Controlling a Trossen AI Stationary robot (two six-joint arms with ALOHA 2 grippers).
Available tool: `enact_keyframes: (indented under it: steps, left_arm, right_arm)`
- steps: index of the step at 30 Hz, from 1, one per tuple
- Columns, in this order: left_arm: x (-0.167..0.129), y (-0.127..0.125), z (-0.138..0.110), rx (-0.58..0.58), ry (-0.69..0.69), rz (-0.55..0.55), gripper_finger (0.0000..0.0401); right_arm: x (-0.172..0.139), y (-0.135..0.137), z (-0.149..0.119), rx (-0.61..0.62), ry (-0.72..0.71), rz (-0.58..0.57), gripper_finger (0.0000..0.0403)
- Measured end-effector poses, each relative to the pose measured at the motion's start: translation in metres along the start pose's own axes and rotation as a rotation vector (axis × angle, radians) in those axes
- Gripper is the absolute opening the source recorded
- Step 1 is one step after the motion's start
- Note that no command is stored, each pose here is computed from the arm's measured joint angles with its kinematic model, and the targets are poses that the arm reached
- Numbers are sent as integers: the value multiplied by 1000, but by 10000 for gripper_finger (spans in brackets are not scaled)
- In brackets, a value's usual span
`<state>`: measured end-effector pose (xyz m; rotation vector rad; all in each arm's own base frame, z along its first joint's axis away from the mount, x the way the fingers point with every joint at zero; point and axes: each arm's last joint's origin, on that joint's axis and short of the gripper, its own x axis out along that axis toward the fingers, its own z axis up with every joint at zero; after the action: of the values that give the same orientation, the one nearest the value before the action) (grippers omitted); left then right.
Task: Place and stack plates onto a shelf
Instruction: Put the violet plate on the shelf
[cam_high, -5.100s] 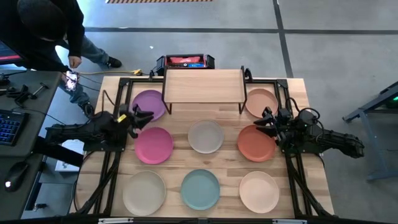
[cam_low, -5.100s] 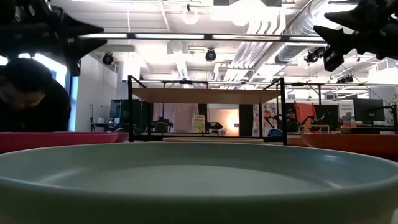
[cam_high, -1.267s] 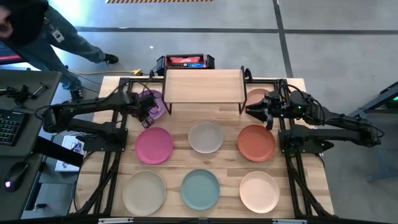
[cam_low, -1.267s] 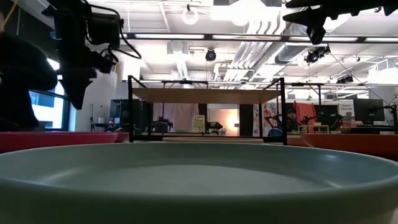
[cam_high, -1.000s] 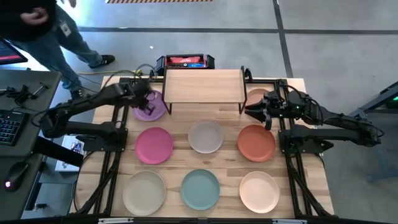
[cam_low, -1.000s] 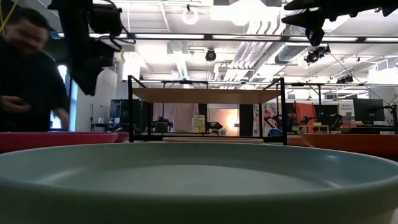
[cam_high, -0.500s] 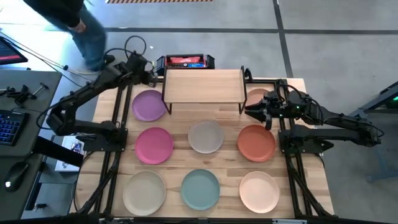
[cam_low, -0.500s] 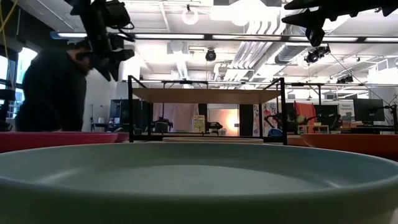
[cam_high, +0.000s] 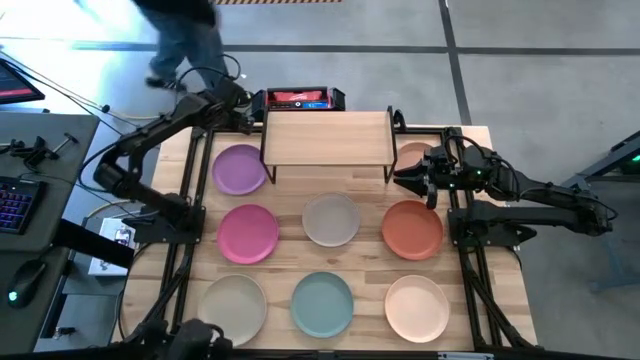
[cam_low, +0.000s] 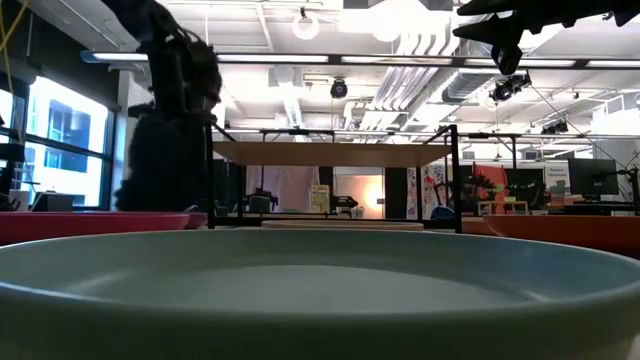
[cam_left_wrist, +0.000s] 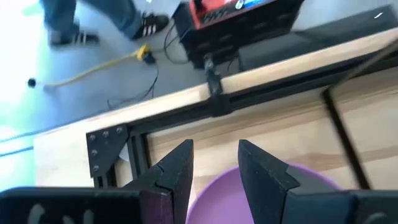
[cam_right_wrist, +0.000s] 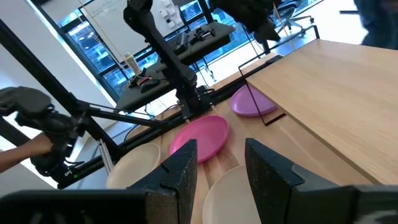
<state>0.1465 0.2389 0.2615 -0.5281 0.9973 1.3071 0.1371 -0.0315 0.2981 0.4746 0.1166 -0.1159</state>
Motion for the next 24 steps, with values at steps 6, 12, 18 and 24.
enact_keyframes:
  steps: [6,12,18,24]
  left_arm:
    - [29,0,0,35,91,29,117]
    - [49,0,-2,79,167,14,117]
    - [56,-1,-4,113,212,-68,117]
    - [56,0,-6,141,240,-69,117]
  right_arm:
    - [0,0,0,0,2,-1,119]
    - [0,0,0,0,-2,-10,119]
    - [0,0,0,0,-2,-10,119]
    - [0,0,0,3,-2,-10,119]
